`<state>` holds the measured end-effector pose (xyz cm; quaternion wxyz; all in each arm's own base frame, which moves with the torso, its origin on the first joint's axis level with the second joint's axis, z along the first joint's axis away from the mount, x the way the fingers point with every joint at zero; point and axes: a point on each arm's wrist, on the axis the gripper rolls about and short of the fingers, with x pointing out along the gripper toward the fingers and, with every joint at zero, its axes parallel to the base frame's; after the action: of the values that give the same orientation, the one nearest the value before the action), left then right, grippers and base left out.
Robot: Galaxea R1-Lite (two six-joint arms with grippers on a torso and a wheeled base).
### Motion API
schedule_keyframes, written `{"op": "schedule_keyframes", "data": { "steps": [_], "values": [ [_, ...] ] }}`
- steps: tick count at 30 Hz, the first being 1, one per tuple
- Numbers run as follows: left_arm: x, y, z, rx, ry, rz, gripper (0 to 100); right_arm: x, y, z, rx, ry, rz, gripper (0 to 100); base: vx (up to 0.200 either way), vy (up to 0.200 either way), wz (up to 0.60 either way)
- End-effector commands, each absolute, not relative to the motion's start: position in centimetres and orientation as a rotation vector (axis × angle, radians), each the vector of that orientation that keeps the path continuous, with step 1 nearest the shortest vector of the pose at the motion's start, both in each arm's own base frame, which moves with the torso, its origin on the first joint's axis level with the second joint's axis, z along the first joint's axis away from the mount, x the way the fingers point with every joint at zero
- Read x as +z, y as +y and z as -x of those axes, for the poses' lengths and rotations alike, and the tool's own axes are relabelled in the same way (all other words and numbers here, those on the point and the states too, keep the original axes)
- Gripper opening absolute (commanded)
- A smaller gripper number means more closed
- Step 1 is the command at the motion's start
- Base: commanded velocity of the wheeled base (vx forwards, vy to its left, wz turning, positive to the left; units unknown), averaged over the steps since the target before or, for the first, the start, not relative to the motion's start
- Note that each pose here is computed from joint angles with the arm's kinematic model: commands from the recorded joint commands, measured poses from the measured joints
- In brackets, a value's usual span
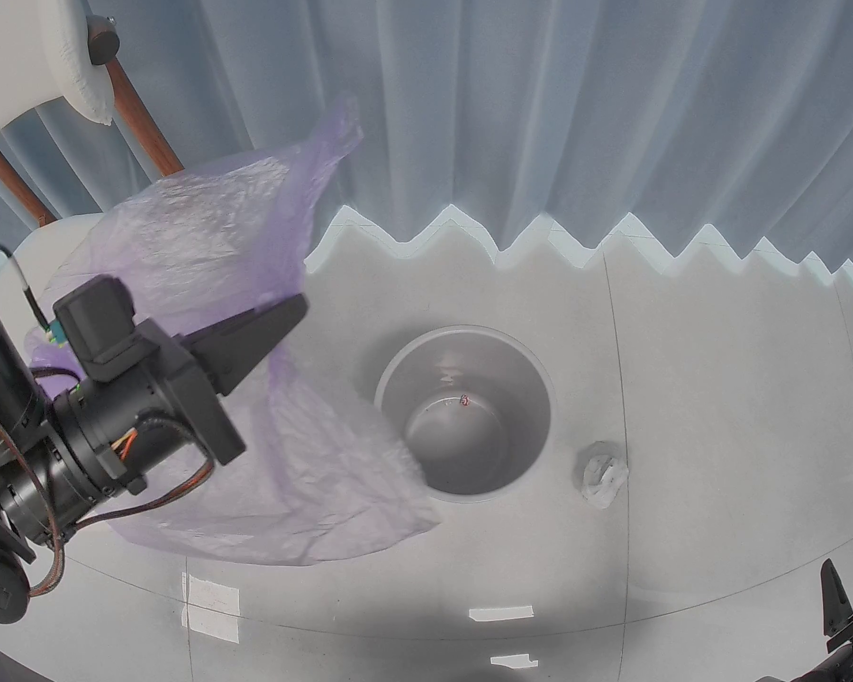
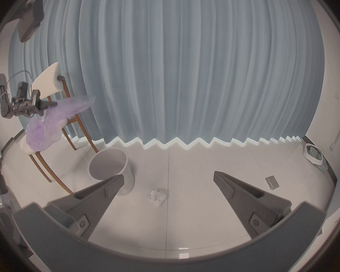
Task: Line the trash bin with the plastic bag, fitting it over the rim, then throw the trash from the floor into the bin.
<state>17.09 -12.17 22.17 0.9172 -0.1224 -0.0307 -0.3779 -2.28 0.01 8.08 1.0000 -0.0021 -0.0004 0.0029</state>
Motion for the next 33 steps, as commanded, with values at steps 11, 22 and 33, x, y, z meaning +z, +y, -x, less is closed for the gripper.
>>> {"op": "schedule_keyframes", "data": {
  "steps": [11, 22, 33],
  "values": [
    [24.1, -22.3, -21.9, -1.098, -0.031, 0.414, 0, 7.5, 0.0, 2.3, 0.006, 0.0, 0.005, 100, 0.0, 0.0, 0.0],
    [23.2, -25.3, -22.7, -1.147, 0.009, 0.482, 0, 7.5, 0.0, 2.3, 0.006, 0.0, 0.005, 100, 0.0, 0.0, 0.0],
    [22.2, -25.9, -23.5, -1.14, -0.022, 0.489, 0, 7.5, 0.0, 2.3, 0.006, 0.0, 0.005, 100, 0.0, 0.0, 0.0]
  ]
}}
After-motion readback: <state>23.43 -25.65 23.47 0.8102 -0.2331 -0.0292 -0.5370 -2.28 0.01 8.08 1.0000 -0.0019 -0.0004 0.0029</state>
